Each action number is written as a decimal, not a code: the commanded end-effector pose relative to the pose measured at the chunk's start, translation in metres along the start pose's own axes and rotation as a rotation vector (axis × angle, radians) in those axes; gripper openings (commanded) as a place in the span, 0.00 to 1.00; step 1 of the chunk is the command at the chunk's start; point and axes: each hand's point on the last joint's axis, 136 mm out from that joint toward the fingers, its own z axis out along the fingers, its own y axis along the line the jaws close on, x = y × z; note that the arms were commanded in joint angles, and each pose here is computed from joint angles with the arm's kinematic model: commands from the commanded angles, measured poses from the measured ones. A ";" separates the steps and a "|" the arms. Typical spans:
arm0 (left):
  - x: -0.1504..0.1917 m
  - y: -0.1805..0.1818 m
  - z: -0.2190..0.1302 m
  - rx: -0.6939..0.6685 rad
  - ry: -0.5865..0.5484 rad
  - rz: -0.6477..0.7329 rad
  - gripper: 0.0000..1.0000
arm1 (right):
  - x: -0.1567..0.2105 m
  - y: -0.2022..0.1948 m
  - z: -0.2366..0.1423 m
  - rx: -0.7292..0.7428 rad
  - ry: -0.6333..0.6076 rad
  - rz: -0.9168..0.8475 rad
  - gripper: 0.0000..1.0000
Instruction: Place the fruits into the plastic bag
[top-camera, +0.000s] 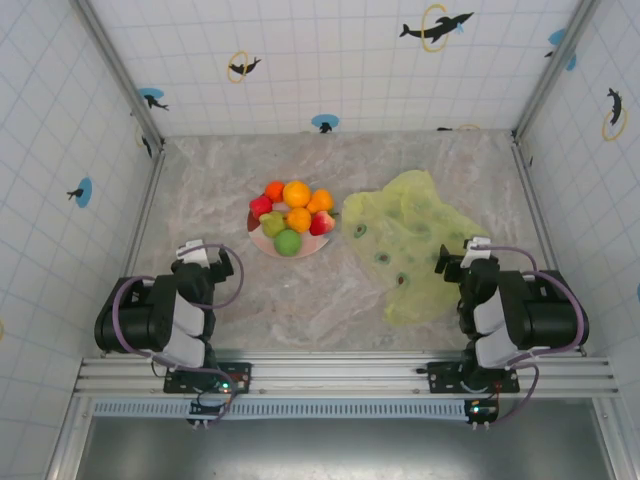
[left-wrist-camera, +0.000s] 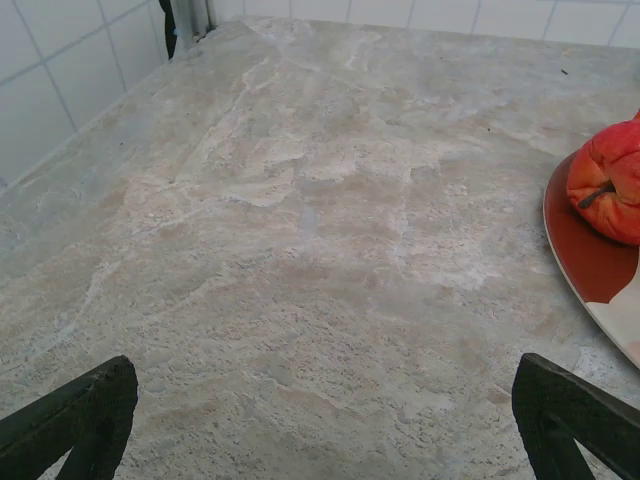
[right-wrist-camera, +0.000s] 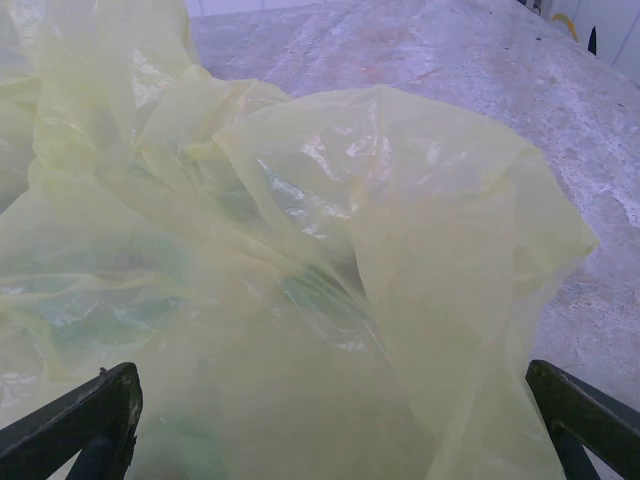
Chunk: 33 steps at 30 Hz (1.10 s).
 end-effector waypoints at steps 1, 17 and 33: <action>-0.003 0.002 -0.001 -0.008 -0.015 -0.020 0.98 | -0.002 0.001 -0.001 -0.004 -0.011 -0.009 0.99; -0.003 0.002 -0.001 -0.008 -0.016 -0.020 0.98 | -0.002 0.001 -0.001 -0.005 -0.011 -0.008 0.99; -0.020 0.031 -0.008 -0.178 -0.050 -0.088 0.98 | -0.021 -0.026 -0.017 0.166 -0.076 0.047 0.99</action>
